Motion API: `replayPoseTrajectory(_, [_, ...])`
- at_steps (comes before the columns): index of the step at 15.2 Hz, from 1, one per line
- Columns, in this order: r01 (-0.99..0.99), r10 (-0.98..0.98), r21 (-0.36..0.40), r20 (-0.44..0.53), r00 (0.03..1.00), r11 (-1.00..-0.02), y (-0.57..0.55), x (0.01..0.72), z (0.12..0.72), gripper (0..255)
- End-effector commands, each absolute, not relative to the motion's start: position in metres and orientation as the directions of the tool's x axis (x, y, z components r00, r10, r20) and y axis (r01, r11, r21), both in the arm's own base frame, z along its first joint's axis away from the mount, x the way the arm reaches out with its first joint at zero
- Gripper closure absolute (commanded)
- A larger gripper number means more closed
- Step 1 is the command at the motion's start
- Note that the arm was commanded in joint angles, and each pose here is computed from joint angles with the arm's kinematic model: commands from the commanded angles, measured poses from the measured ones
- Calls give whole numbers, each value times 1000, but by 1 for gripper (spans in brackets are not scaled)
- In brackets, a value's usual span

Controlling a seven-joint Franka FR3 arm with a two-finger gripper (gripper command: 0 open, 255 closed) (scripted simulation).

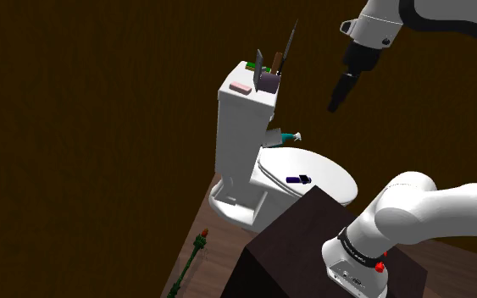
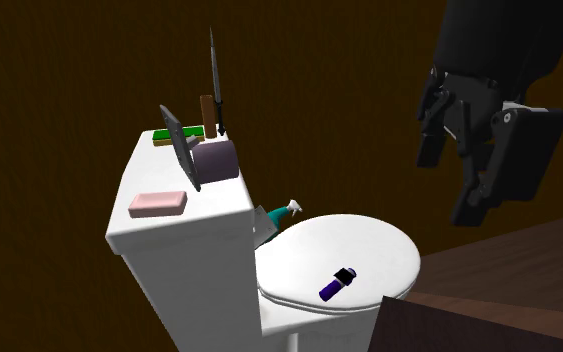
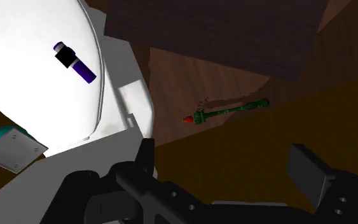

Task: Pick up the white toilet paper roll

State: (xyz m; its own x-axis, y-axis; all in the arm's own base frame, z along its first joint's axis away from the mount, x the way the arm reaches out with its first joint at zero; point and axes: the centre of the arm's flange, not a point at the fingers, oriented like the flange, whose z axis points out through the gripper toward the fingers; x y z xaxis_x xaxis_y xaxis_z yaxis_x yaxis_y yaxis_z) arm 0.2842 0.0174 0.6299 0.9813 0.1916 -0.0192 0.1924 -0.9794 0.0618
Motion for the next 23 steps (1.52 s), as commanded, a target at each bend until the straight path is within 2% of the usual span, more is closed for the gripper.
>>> replayPoseTrajectory(1, [192, 192, 62, -19, 981, -979, 17, 284, 630, 0])
replayPoseTrajectory(12, [478, 482, 238, -46, 875, -845, -67, 358, 589, 0])
replayPoseTrajectory(23, [698, 716, 389, -126, 687, -601, -129, 457, 565, 0])
